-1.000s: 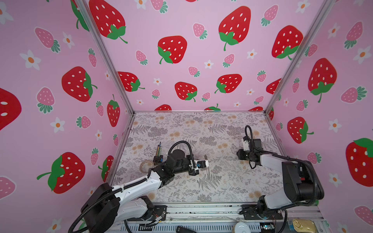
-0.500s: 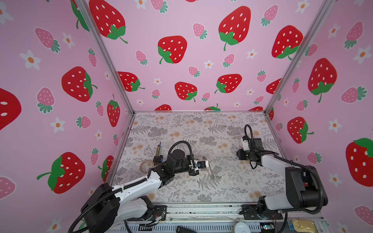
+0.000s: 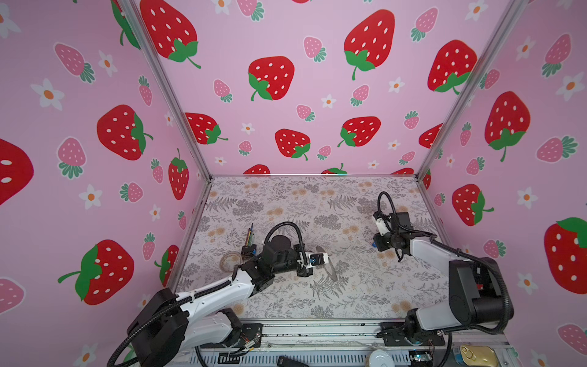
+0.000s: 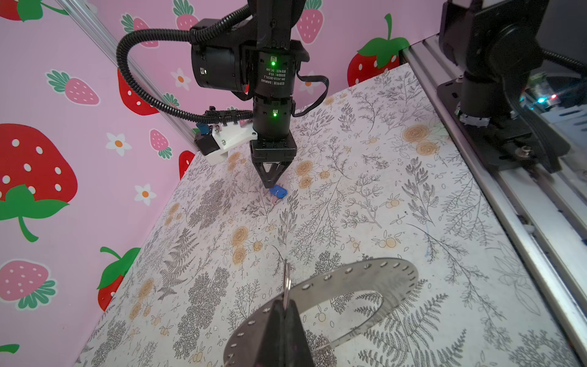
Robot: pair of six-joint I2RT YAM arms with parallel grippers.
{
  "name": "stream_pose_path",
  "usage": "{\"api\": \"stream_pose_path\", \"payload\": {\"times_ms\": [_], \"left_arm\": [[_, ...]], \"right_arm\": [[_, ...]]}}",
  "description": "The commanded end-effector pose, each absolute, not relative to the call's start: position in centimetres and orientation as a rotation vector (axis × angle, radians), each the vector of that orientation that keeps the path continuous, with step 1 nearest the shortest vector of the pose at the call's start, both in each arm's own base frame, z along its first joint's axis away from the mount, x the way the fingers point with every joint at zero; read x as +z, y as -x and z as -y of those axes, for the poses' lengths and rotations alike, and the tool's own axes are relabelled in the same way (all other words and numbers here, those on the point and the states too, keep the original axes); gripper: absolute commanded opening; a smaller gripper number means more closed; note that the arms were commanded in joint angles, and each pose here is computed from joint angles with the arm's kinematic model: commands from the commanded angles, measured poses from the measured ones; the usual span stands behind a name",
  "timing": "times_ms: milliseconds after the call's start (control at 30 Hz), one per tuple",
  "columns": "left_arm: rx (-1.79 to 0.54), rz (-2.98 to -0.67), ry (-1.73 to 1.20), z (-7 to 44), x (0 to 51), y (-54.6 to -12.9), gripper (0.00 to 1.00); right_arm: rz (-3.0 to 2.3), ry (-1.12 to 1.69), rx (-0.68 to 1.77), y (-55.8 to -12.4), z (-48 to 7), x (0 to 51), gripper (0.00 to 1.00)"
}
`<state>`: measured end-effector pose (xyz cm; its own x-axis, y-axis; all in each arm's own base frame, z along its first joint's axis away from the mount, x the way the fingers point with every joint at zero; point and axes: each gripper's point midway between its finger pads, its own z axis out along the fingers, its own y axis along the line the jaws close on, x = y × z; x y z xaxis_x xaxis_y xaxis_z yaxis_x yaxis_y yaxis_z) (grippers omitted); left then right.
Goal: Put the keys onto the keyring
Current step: 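Lift the blue-tagged key with the right gripper and reorient it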
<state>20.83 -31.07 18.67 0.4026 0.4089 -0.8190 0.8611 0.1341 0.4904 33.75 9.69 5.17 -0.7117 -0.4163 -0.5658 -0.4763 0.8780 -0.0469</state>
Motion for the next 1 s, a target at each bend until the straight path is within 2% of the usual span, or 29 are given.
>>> {"api": "stream_pose_path", "payload": {"times_ms": [0, 967], "left_arm": [[-0.476, -1.104, -1.446, 31.6, 22.1, -21.0, 0.00], [-0.476, -1.112, -1.454, 31.6, 21.8, -21.1, 0.00]], "right_arm": [[-2.462, 0.710, 0.105, -33.2, -9.6, 5.0, 0.25], [-2.556, 0.793, 0.068, -31.9, -10.0, 2.2, 0.20]]}}
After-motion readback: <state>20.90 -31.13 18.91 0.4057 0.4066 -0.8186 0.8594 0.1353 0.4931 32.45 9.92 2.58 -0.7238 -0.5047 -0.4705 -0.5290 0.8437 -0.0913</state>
